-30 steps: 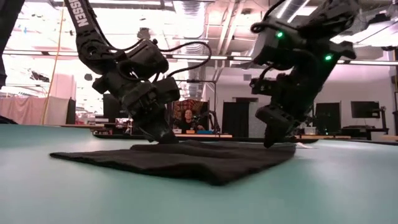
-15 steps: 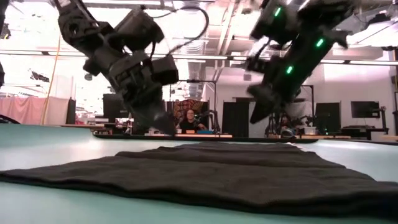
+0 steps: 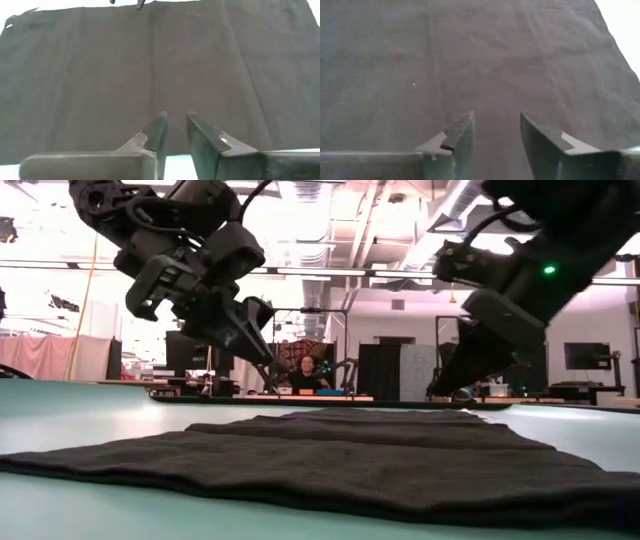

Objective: Roll towel
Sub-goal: Fold the black towel

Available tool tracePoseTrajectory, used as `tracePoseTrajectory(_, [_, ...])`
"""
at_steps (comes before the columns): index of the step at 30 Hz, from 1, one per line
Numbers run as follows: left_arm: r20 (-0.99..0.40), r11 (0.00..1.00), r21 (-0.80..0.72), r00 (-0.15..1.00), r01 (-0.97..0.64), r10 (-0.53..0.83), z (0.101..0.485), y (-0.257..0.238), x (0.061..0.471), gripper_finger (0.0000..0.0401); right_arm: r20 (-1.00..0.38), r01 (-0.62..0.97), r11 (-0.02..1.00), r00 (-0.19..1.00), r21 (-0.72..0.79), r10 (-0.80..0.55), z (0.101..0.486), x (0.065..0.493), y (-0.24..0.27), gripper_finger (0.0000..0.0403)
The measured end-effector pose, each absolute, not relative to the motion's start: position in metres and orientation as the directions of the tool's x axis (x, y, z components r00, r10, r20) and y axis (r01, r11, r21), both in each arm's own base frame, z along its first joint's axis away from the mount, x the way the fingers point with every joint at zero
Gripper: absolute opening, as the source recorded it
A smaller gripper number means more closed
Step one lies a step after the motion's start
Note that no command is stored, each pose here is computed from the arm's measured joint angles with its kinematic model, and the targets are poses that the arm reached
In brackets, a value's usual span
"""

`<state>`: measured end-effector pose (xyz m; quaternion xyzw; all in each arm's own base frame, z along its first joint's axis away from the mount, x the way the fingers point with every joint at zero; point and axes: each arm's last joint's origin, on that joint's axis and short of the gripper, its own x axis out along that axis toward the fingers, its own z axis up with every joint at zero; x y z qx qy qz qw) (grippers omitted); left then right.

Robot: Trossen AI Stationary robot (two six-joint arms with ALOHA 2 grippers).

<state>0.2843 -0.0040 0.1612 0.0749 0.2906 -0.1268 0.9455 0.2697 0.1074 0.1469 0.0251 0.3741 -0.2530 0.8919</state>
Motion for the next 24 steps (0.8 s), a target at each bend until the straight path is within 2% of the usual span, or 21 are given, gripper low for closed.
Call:
tracePoseTrajectory(5, [-0.525, 0.950, 0.105, 0.827, 0.294, -0.198, 0.158, -0.004, 0.282, 0.0117, -0.661, 0.488, 0.861, 0.600, -0.143, -0.450, 0.147, 0.263, 0.117, 0.0225])
tracePoseTrajectory(10, [-0.534, 0.925, 0.116, 0.808, 0.361, -0.249, 0.148, -0.005, 0.279, 0.0155, -0.641, 0.446, 0.882, 0.634, -0.154, -0.432, 0.148, 0.256, 0.132, 0.0227])
tracePoseTrajectory(16, [-0.452, 0.913, 0.150, 0.848, 0.378, -0.277, 0.139, -0.006, 0.279, 0.0162, -0.585, 0.478, 0.867, 0.666, -0.142, -0.464, 0.142, 0.244, 0.142, 0.0222])
tracePoseTrajectory(24, [-0.458, 0.909, 0.162, 0.845, 0.383, -0.275, 0.130, -0.005, 0.281, 0.0162, -0.584, 0.488, 0.865, 0.670, -0.120, -0.459, 0.137, 0.239, 0.143, 0.0221])
